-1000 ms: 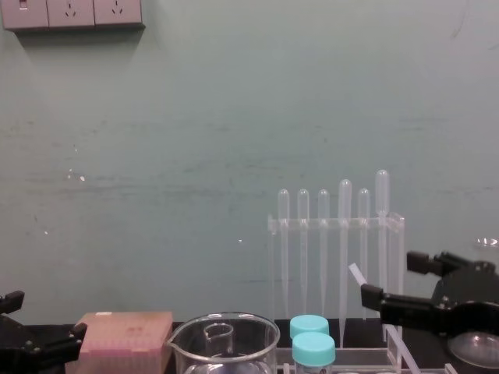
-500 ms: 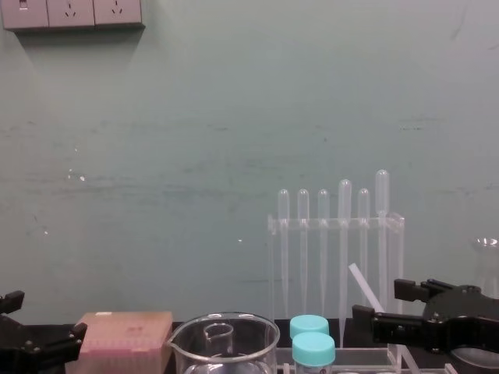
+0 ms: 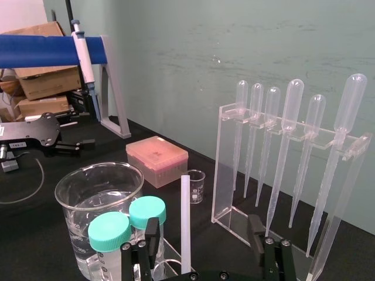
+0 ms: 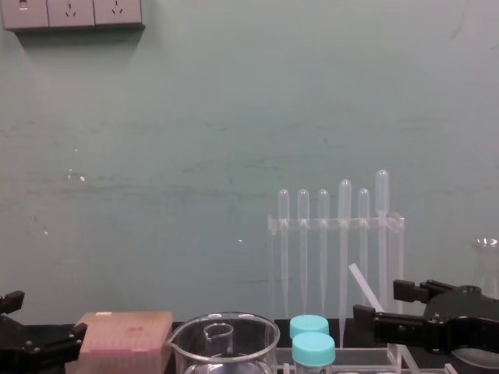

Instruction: Pick up the stirring rod with one hand, then place it down.

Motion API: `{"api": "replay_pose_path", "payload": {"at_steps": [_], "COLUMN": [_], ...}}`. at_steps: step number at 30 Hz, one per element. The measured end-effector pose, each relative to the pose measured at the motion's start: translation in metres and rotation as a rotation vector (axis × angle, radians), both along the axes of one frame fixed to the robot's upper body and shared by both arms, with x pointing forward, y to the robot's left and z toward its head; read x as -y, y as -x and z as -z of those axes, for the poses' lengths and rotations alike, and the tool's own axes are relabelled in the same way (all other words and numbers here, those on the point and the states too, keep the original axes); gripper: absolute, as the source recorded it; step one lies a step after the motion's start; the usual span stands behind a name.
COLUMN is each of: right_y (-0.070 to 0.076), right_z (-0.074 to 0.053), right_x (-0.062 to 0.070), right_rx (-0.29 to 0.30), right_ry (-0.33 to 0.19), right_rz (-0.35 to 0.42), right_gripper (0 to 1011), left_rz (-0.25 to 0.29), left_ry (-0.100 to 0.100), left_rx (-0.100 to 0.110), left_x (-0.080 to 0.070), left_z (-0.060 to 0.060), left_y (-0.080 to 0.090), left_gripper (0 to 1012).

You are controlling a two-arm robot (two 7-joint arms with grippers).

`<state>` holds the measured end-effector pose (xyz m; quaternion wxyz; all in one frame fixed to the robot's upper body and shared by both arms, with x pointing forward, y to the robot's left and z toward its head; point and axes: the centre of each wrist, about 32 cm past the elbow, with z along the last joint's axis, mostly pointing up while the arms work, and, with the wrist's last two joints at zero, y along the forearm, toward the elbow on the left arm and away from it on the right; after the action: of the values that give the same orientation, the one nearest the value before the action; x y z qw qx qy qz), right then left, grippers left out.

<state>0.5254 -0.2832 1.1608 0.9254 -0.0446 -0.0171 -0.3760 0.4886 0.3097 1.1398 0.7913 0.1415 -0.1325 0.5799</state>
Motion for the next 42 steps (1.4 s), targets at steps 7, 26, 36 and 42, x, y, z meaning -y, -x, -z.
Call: {"api": "replay_pose_path", "payload": {"at_steps": [7,26,36,42], "right_y": [0.0001,0.0001,0.0001,-0.0008], "right_z": [0.0000,-0.0003,-0.0003,-0.0016], "right_x": [0.0000,-0.0001,-0.0001,0.0000], "right_rx": [0.000,0.001,0.001,0.009], "right_ry": [0.000,-0.001,-0.001,-0.008], "right_rz": [-0.001,-0.001,-0.001,0.003], "right_gripper": [803,204,62,64], "left_rz": [0.000,0.000,0.000,0.000], "left_ry": [0.000,0.000,0.000,0.000], "left_rx": [0.000,0.000,0.000,0.000], "left_x": [0.0000,0.0000,0.0000,0.0000], "left_z": [0.0000,0.0000,0.0000,0.0000], "left_y": [0.0000,0.0000,0.0000,0.0000], "left_gripper": [1000,1000,1000,1000]}}
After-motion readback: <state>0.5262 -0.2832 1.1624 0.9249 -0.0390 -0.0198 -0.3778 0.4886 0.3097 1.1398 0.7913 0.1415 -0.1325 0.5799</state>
